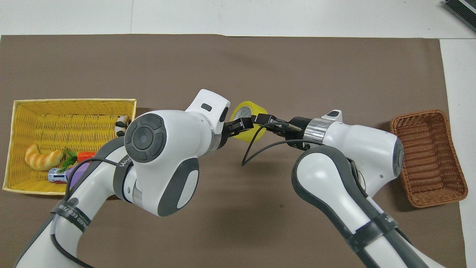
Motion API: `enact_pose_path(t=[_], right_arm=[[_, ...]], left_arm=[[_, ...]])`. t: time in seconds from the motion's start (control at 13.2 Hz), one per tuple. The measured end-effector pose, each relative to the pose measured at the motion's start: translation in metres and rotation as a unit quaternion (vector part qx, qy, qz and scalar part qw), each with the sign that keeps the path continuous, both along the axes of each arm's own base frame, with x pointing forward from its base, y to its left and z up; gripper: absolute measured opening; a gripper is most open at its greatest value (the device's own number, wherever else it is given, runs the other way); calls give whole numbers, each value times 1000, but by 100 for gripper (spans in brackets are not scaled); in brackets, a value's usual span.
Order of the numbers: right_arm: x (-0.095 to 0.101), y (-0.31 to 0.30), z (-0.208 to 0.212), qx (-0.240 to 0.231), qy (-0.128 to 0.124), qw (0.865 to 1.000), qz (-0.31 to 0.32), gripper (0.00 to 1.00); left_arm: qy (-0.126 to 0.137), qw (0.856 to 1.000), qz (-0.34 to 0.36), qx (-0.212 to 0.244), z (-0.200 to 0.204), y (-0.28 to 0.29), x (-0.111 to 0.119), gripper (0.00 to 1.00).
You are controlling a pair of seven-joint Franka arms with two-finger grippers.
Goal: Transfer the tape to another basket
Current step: 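Carry the tape with the right gripper while the left gripper withdraws, then lower the tape into the wicker basket and open the right gripper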
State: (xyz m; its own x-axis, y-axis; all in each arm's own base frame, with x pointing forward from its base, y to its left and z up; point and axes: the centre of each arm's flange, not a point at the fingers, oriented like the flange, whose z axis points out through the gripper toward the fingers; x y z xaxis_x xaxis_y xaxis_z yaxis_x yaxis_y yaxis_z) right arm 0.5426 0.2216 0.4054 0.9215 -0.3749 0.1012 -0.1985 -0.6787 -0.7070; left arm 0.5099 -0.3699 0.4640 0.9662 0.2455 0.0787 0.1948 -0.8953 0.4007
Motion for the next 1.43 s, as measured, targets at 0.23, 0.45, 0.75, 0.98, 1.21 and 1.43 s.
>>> enact_pose_path(t=[0.23,0.45,0.75,0.98,1.21,1.43], right_arm=[[5,-12,1,-9,-4,1000,-3,55],[15,-29,8,-17,2,1000,19,55],[30,-67,36,-40,9,998,54,55],[39,-110,64,-70,32,994,83,55],[40,-159,75,-114,57,987,95,55],[35,-209,68,-195,93,970,112,55]], left_arm=[[-22,999,-10,27,6,42,24,100],[-37,996,-45,75,15,95,43,100],[-64,984,-100,133,39,176,64,100],[-74,971,-149,172,80,236,77,100],[-78,959,-188,196,137,295,84,100],[-68,953,-210,206,178,340,77,100]])
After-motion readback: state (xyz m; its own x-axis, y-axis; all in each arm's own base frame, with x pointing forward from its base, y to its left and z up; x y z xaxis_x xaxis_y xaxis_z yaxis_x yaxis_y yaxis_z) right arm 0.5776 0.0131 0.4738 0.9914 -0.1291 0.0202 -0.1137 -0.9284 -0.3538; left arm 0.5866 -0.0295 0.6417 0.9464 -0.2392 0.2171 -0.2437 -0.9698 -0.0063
